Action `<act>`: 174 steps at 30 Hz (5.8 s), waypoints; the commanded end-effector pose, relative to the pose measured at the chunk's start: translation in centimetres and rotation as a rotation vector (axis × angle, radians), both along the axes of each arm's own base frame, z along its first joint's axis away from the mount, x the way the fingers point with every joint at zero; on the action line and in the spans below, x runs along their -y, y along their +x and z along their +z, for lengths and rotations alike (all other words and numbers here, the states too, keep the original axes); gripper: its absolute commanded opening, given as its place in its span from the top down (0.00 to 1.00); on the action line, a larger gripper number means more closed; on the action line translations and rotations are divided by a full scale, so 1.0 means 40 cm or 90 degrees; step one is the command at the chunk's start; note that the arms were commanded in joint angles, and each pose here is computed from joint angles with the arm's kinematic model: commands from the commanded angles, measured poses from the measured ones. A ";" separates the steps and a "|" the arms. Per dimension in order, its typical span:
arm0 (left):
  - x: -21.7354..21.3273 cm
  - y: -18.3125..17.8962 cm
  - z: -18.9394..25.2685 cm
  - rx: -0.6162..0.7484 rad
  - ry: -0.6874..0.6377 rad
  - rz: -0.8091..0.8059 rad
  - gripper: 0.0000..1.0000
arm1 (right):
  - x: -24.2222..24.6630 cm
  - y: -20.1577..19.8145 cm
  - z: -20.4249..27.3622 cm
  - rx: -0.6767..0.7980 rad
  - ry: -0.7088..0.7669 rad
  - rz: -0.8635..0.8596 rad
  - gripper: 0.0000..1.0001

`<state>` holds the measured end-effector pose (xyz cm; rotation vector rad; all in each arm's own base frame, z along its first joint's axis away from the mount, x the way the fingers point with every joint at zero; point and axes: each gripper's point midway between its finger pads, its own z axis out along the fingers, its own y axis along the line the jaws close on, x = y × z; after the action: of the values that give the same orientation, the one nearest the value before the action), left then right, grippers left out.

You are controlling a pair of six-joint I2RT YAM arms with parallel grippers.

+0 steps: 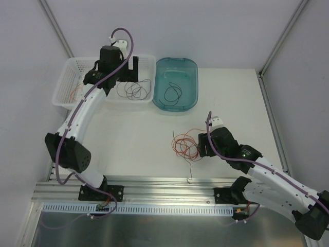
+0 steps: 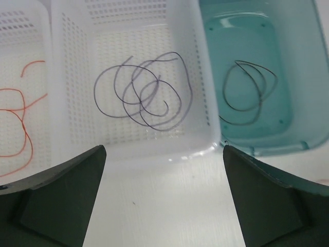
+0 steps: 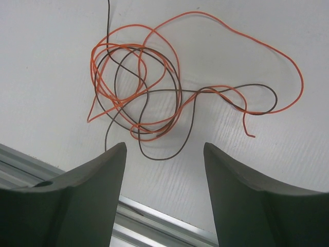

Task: Untangle the cables

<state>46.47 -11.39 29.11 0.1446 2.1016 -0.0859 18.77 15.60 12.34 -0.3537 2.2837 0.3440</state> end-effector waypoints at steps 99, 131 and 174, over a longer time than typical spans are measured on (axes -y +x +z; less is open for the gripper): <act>0.260 -0.571 -0.608 -0.223 -0.055 -0.016 1.00 | -0.222 0.150 -0.272 -0.153 -0.077 -0.131 0.66; 0.052 -0.574 -0.552 -0.237 -0.173 0.045 1.00 | -0.151 0.135 -0.045 -0.040 -0.060 -0.006 0.65; 0.122 -0.599 -0.552 -0.238 -0.177 0.007 1.00 | -0.486 0.054 -0.234 -0.156 -0.038 0.006 0.92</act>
<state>22.03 -15.76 6.11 -0.0573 2.4746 -0.4063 20.23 34.93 2.27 -0.4014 2.5532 0.3827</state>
